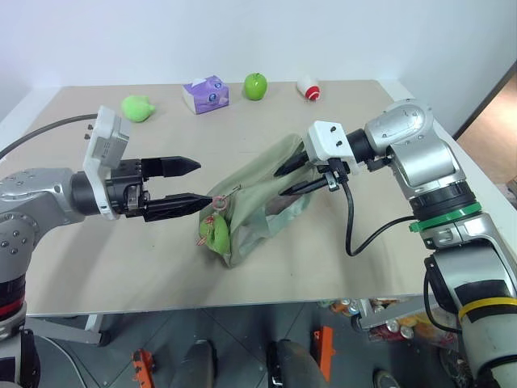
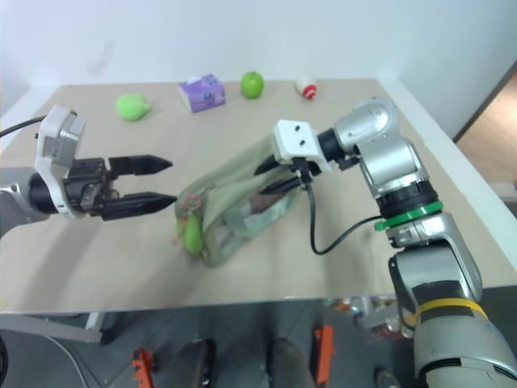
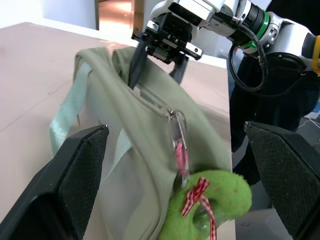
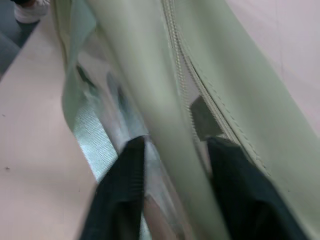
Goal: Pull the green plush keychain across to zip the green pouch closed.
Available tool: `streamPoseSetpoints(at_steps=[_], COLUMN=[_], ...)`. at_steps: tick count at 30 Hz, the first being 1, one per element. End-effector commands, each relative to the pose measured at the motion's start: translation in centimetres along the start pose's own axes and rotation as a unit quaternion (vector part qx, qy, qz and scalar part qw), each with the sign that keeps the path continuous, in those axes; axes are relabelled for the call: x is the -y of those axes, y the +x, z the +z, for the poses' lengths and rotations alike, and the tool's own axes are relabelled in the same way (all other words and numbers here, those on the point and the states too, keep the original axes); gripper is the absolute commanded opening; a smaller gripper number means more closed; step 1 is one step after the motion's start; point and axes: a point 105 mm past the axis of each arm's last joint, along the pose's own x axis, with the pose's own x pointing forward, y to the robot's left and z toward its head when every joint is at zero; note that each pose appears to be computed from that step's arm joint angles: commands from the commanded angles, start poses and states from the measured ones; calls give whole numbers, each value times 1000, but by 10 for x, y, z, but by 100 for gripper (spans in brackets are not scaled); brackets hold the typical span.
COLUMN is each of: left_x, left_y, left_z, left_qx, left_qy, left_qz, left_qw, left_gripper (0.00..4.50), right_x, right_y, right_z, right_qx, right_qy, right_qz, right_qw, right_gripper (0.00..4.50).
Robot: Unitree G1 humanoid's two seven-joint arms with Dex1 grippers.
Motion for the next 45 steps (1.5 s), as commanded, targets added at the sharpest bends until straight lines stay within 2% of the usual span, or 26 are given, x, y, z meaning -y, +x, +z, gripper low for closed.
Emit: streamPoseSetpoints(at_steps=[1,2,3,7,11,14,16,21,24,28,33,39,45], left_x=[8,8,8,7,5,3,2,0,1,1,-10,-11,-6], left_y=[-2,-2,-3,-5,-6,-7,-8,-6,-3,-1,-29,-56,-44], left_z=[12,12,12,11,12,16,20,21,22,24,33,15,2], left_qx=[23,24,24,26,32,42,50,53,55,48,23,-28,-25], left_qy=[32,31,30,29,29,31,31,31,32,41,70,51,32], left_qz=[2,4,6,15,22,26,27,24,16,12,73,109,94], left_qw=[999,999,999,999,999,998,998,998,998,998,995,992,995], left_gripper=[450,450,450,450,450,450,450,450,450,450,450,450,450], right_x=[2,3,4,15,41,49,50,42,39,42,40,36,32], right_y=[-6,-7,-8,-18,-28,-33,-33,-23,-15,-20,-27,-27,-5], right_z=[5,5,5,10,42,54,56,69,66,43,28,22,28], right_qx=[-6,-7,-8,-11,26,7,-20,-49,-63,-98,-112,-108,-81], right_qy=[-26,-27,-27,-23,-10,-19,12,33,53,96,140,183,237], right_qz=[11,11,11,-4,-51,-69,-70,-67,-79,-118,-140,-151,-158], right_qw=[1000,1000,1000,1000,998,997,997,996,994,984,974,965,955], right_gripper=[58,15,3,3,3,3,3,3,3,3,3,3,3])
